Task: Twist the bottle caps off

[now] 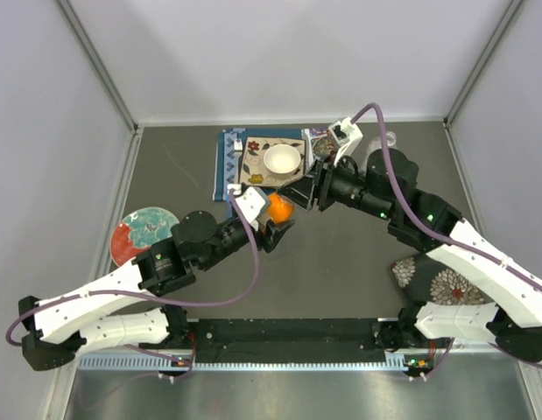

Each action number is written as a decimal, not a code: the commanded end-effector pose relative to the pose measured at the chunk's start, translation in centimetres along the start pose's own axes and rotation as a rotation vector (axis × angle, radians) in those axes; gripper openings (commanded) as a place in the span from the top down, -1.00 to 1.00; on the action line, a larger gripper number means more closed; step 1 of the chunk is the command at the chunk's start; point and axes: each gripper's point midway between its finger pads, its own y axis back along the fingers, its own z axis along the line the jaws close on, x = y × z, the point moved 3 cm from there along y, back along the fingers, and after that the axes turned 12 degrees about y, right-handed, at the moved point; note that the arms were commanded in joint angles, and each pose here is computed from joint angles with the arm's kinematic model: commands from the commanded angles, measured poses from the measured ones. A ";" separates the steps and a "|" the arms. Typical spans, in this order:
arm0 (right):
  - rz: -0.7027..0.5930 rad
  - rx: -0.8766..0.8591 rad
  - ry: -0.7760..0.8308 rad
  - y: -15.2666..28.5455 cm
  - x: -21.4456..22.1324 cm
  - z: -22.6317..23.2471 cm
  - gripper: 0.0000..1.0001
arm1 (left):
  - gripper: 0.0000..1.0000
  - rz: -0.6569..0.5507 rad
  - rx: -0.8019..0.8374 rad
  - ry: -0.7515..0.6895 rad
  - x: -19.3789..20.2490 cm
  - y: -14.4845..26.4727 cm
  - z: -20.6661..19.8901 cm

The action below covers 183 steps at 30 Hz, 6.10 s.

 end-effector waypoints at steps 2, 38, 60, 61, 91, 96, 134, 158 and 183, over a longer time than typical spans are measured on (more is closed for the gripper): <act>-0.126 -0.236 0.287 4.2 -3.9 4.0 1.00 | 0.37 -0.088 0.270 0.047 -2.9 2.2 -3.4; -0.225 0.000 0.637 9.0 -4.9 -1.1 1.00 | 0.31 0.170 0.968 0.219 -2.4 7.2 -8.2; 0.335 0.880 0.129 0.1 20.3 -27.0 1.00 | 0.29 0.146 0.761 0.187 -0.1 8.1 -5.9; 0.342 0.886 0.121 -0.3 20.2 -27.4 1.00 | 0.28 0.144 0.757 0.185 -0.1 8.0 -5.9; 0.560 0.913 -0.041 -2.7 25.6 -32.6 -0.22 | 0.23 0.156 0.684 0.184 1.4 7.4 -4.9; 0.484 0.906 -0.041 -2.5 22.8 -31.7 -0.26 | 0.22 0.161 0.678 0.189 1.5 7.2 -4.8; -0.033 -0.240 0.053 2.6 4.0 1.3 -0.68 | 0.17 0.133 0.546 0.215 0.1 1.9 -3.5; -0.077 -0.241 0.052 3.9 3.0 1.8 1.00 | -0.61 0.095 0.445 0.217 -0.2 1.2 -2.2; 0.172 0.811 0.352 6.8 6.8 -15.8 1.00 | -0.97 0.027 0.073 0.209 1.2 6.8 3.1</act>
